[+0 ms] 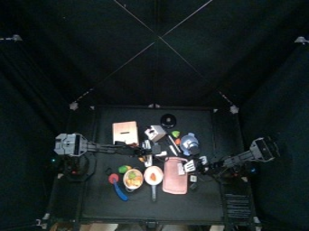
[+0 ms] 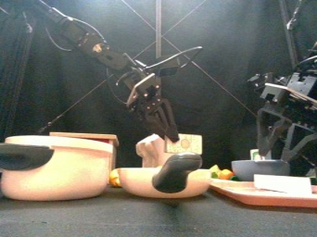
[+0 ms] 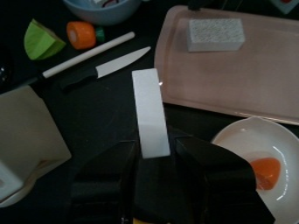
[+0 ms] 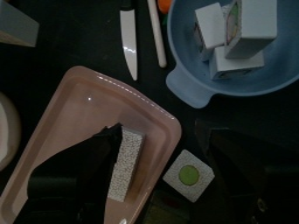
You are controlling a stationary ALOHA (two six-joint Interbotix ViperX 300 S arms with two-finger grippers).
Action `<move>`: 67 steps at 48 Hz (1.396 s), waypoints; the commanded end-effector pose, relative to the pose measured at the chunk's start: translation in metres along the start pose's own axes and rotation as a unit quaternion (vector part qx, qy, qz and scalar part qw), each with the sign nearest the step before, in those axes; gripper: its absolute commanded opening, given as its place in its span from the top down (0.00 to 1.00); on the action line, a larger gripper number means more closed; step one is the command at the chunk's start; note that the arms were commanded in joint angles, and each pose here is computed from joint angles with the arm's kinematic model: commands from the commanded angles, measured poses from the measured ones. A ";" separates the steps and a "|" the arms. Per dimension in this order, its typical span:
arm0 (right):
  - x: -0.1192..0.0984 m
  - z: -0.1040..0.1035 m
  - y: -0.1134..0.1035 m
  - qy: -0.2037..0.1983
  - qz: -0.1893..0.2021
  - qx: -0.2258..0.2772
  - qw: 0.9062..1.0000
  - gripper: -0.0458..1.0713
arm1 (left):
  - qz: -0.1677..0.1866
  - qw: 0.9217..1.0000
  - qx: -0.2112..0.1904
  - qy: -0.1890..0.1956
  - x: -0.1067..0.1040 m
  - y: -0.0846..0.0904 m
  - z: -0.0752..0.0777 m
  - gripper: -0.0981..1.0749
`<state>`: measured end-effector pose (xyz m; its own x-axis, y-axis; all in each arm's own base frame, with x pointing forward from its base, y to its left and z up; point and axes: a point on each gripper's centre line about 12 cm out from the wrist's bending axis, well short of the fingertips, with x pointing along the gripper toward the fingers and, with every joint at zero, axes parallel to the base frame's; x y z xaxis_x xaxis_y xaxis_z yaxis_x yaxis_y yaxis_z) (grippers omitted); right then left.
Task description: Hand over rice
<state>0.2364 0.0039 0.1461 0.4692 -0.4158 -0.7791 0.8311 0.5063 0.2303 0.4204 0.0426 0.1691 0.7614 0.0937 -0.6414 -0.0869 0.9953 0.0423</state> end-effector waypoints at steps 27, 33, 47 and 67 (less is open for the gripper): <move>-0.040 0.035 0.064 -0.107 0.194 -0.245 0.944 0.09 | -0.076 0.986 0.037 -0.145 -0.011 -0.040 0.009 0.33; -0.038 0.037 0.065 -0.117 0.195 -0.260 0.939 0.09 | -0.089 0.983 0.044 -0.157 -0.010 -0.049 0.009 0.33; -0.038 0.035 0.083 -0.124 0.213 -0.291 0.924 0.09 | -0.101 0.975 0.036 -0.193 -0.008 -0.053 0.018 0.33; -0.028 0.029 0.090 -0.110 0.215 -0.306 0.921 0.22 | -0.106 0.970 0.032 -0.217 -0.007 -0.054 0.024 0.32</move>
<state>0.3019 0.0382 0.1946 0.8015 -0.1910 -0.5667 0.2671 0.9622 0.0535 0.4291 -0.0111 0.1760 0.9439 -0.1223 -0.3067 0.1275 0.9918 -0.0033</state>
